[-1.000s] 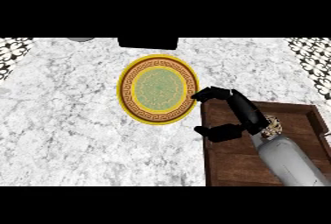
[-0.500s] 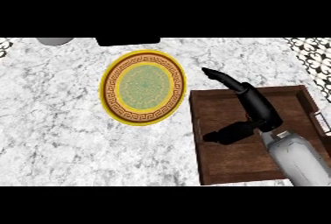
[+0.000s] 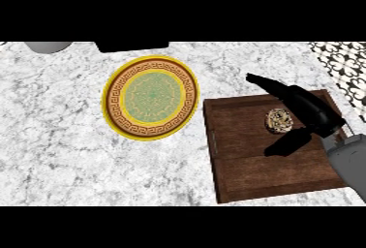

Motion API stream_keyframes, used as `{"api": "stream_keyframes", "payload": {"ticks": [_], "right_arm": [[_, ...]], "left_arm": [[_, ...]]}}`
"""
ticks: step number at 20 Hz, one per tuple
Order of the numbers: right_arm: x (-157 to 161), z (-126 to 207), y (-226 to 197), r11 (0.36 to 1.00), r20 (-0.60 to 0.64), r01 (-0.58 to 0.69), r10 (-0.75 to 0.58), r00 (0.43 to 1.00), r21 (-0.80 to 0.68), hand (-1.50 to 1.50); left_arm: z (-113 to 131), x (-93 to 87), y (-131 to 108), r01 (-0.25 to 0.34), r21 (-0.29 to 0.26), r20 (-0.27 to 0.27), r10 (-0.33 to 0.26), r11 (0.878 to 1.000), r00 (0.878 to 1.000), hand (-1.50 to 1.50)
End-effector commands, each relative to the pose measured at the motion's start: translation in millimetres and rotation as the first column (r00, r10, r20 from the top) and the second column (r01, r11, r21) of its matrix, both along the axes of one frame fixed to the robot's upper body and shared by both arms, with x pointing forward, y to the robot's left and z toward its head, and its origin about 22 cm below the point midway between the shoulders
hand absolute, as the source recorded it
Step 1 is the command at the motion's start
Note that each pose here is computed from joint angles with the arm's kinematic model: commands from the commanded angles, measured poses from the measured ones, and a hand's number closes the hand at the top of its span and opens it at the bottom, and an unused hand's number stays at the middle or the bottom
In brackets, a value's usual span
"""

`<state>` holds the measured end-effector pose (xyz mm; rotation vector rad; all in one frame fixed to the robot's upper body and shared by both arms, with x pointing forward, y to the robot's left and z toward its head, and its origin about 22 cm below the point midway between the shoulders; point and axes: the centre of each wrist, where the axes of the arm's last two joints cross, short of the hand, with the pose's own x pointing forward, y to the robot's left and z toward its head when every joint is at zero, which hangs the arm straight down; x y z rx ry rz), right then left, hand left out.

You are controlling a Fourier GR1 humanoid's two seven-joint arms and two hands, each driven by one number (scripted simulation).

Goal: Pick the cupcake from the tray and place it in the plate

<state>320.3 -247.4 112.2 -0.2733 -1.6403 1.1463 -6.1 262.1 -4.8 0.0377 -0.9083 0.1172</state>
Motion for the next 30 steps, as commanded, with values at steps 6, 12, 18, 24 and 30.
{"api": "stream_keyframes", "payload": {"ticks": [6, 12, 18, 24, 30], "right_arm": [[-1, 6, -23, 0.905, -0.167, -0.029, -0.047, 0.985, -0.424, -1.50], [3, 14, -24, 0.856, -0.176, -0.020, -0.083, 0.981, -0.516, -1.50], [6, 18, -29, 0.781, -0.152, 0.025, -0.152, 0.977, -0.624, -1.50], [7, 10, -28, 0.746, -0.179, 0.028, -0.195, 0.964, -0.665, -1.50], [7, -3, -26, 0.736, -0.222, 0.001, -0.206, 0.953, -0.676, -1.50]], "left_arm": [[59, 76.4, 6, 0.025, 0.203, 0.531, -0.131, 0.979, 0.837, 0.00], [60, 79.2, 3, 0.023, 0.214, 0.538, -0.138, 0.976, 0.831, 0.00], [62, 80.2, 1, 0.023, 0.226, 0.538, -0.144, 0.974, 0.831, 0.00], [61, 82.6, -2, 0.013, 0.215, 0.544, -0.130, 0.977, 0.829, 0.00], [63, 80.4, -1, 0.012, 0.227, 0.534, -0.135, 0.974, 0.834, 0.00]]}}
